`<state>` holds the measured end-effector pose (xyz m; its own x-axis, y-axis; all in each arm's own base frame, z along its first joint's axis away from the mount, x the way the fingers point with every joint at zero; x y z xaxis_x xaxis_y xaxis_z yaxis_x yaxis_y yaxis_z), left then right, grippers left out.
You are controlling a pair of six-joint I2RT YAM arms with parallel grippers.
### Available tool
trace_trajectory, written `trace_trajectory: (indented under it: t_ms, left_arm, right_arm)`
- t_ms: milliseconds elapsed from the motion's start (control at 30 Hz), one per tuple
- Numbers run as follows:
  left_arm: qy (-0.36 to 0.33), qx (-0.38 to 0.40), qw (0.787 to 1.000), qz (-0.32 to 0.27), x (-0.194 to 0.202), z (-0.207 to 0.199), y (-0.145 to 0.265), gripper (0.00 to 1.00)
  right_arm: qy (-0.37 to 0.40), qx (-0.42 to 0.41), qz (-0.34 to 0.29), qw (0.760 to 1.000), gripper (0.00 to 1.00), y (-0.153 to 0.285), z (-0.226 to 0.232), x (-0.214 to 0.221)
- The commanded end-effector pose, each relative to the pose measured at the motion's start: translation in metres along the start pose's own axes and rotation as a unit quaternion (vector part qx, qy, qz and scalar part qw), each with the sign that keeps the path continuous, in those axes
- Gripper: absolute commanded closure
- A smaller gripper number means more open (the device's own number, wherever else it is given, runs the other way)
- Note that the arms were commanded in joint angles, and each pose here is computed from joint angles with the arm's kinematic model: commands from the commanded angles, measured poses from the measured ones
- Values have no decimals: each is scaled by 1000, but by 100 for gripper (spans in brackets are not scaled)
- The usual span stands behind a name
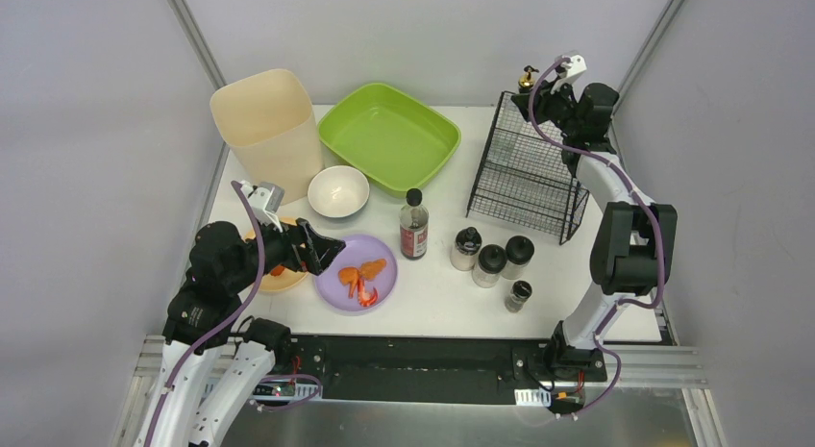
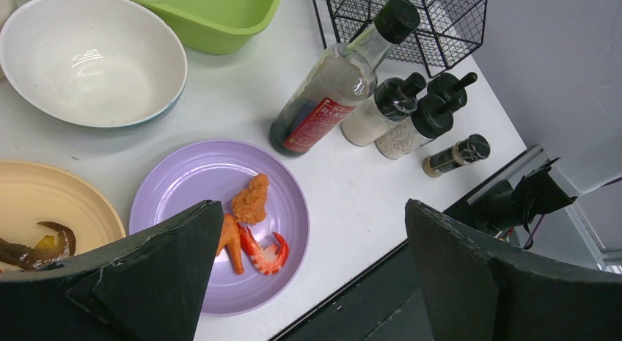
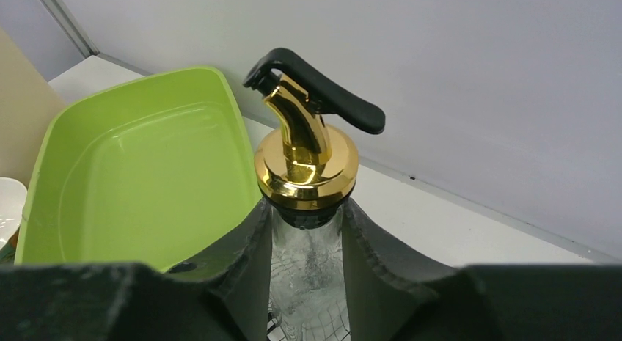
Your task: Clear the kitchen counter
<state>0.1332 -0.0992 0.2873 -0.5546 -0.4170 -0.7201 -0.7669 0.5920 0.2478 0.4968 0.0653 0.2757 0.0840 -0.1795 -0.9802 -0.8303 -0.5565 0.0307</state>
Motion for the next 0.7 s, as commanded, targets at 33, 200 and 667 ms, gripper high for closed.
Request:
trace_trajectory:
  t_ms: [33,200,667]
  left_arm:
    - [-4,19,1000,-12,-6,-6,-2,0]
    - [-5,21,1000,-13,-6,-6,-1,0]
    - [-6,19,1000,-16,-6,-6,0,0]
  right_arm:
    - [33,24,-42,998,57,6,-2,-34]
    - [35,29,-45,998,53,11,0,-43]
    - [6,33,-48,998,1,39,27,-55]
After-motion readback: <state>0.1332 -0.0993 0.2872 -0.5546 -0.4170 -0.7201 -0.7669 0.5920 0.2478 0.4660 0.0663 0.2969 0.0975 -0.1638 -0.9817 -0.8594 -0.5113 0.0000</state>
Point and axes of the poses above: each gripper's point midway between its finger pads, its own y axis back along the fingers, its own z axis along the line the jaws close on, x = y × z, the point moved 5 cm from there along y, back along the fingers, and after that the axes turned 15 degrees about y, right-handed, at the moved point
